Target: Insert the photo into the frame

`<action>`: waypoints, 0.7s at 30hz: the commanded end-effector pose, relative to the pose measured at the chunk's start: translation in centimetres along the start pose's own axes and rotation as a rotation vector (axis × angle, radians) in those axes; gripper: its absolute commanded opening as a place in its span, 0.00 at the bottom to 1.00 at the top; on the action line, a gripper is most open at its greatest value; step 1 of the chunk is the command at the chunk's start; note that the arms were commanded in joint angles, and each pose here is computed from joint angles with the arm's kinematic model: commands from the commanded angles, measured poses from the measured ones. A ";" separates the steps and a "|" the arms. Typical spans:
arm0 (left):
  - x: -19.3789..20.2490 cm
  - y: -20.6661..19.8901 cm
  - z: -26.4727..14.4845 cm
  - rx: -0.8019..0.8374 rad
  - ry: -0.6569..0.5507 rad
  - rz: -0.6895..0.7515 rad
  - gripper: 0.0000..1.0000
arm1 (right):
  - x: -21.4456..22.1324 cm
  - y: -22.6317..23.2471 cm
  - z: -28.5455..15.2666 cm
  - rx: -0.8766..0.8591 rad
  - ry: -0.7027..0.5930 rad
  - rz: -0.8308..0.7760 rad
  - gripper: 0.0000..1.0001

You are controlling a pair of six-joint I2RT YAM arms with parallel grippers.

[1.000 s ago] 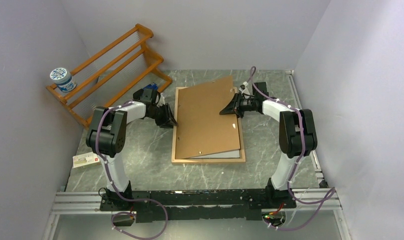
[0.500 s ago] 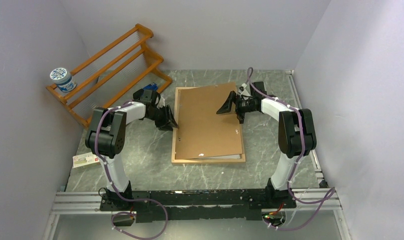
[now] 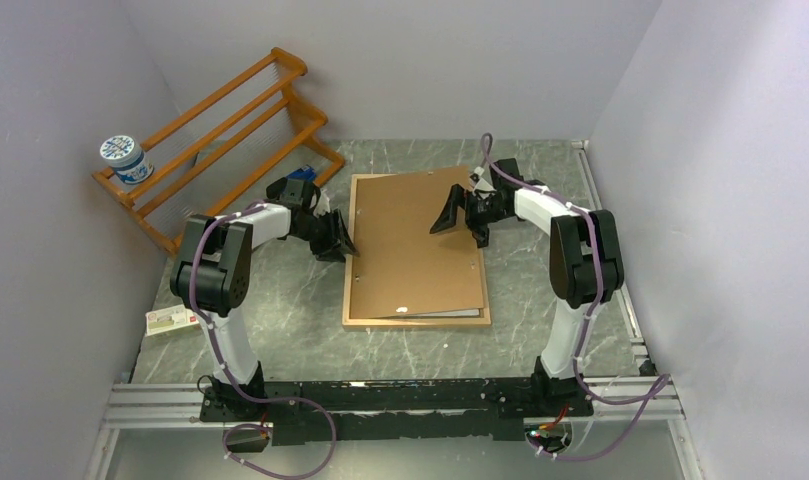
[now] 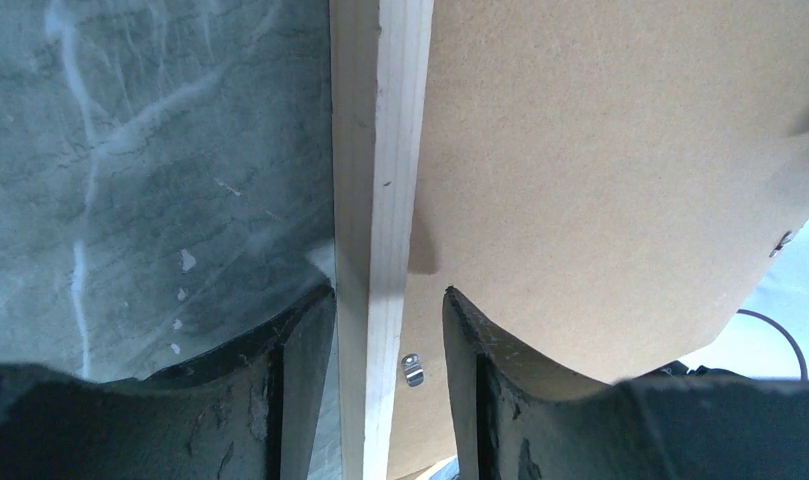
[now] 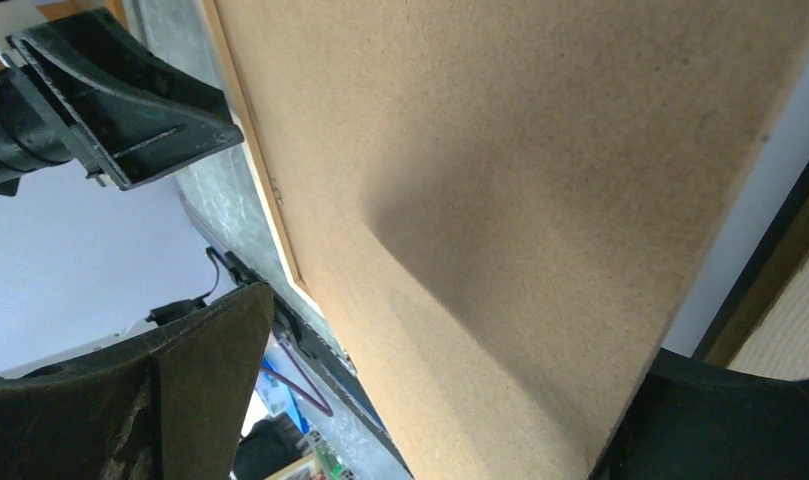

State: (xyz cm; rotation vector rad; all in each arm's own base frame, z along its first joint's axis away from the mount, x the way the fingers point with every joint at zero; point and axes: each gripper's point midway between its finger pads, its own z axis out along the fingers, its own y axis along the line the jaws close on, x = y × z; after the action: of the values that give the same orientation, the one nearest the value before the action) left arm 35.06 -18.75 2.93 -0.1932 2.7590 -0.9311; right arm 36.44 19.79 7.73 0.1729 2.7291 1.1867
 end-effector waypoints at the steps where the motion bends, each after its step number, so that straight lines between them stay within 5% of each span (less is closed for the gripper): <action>1: 0.7 1.0 0.0 -0.032 0.031 -0.012 0.51 | -1.0 1.2 -0.4 0.013 -0.017 -0.047 0.96; 21: 0.5 1.7 -1.1 -0.103 -0.032 -0.044 0.77 | -3.4 -5.4 -4.6 0.659 -0.106 -0.081 0.99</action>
State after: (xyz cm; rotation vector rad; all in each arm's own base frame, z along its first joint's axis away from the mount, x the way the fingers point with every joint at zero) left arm 35.02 -18.66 3.66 -0.2390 2.7476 -0.9301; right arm 38.23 15.01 6.58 0.1861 2.8947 0.4453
